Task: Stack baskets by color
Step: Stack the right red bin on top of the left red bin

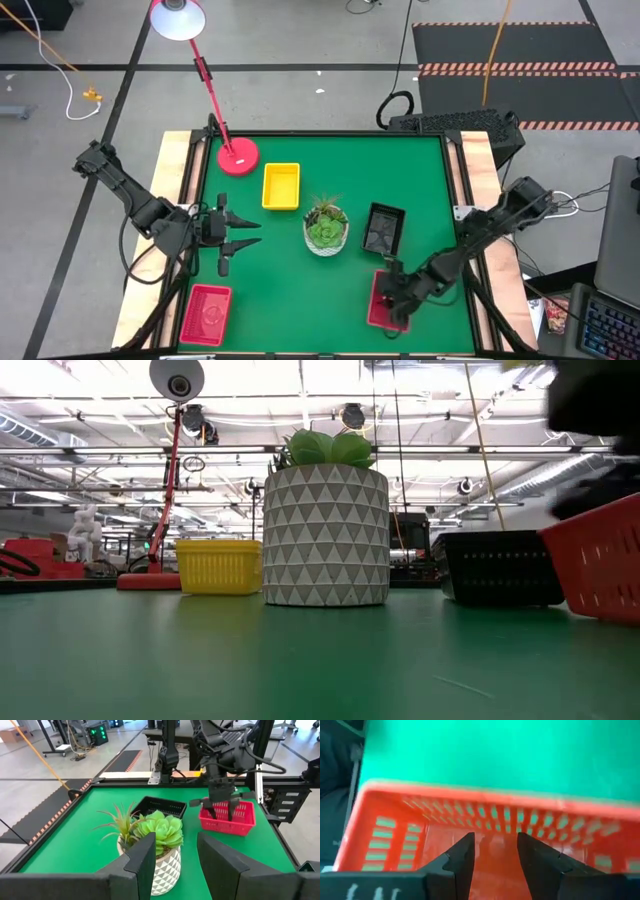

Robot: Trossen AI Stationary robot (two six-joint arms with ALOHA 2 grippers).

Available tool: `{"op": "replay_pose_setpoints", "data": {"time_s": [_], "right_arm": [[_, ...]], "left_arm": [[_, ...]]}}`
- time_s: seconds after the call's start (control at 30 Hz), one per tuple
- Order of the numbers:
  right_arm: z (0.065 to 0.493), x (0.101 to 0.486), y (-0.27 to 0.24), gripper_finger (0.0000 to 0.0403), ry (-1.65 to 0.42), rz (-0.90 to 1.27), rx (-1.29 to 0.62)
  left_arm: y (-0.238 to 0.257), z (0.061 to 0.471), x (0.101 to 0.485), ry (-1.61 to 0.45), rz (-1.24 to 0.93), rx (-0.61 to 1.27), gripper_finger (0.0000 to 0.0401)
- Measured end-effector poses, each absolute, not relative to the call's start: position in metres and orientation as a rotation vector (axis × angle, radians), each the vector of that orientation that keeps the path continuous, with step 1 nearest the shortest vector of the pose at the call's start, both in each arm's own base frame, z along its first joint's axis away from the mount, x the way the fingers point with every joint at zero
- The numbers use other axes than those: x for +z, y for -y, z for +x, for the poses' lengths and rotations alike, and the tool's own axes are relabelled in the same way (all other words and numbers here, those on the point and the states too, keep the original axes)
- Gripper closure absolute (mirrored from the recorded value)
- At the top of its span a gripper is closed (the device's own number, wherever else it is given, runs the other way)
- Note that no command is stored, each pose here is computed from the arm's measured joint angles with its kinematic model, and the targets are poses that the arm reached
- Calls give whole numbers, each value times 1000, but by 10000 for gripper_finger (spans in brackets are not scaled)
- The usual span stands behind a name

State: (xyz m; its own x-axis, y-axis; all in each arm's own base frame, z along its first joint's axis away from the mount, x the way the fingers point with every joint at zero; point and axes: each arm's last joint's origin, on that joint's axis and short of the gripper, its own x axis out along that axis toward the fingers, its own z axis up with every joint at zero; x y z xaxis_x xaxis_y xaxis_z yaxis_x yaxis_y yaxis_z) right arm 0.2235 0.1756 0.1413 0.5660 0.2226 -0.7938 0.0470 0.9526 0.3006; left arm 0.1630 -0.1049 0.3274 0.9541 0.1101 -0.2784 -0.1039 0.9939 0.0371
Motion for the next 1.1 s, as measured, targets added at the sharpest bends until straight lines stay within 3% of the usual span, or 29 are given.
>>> {"op": "replay_pose_setpoints", "data": {"time_s": [0.23,0.5,0.73,1.1], "right_arm": [[274,144,-194,259,-954,127,225],[308,193,-214,259,-998,-89,137],[291,240,-206,259,-1045,55,-5],[247,237,-216,259,-1266,129,-194]], "left_arm": [[104,162,325,-305,12,114,254],[104,162,324,-310,14,116,254],[104,162,324,-313,22,105,254],[105,163,327,-288,58,87,254]]}}
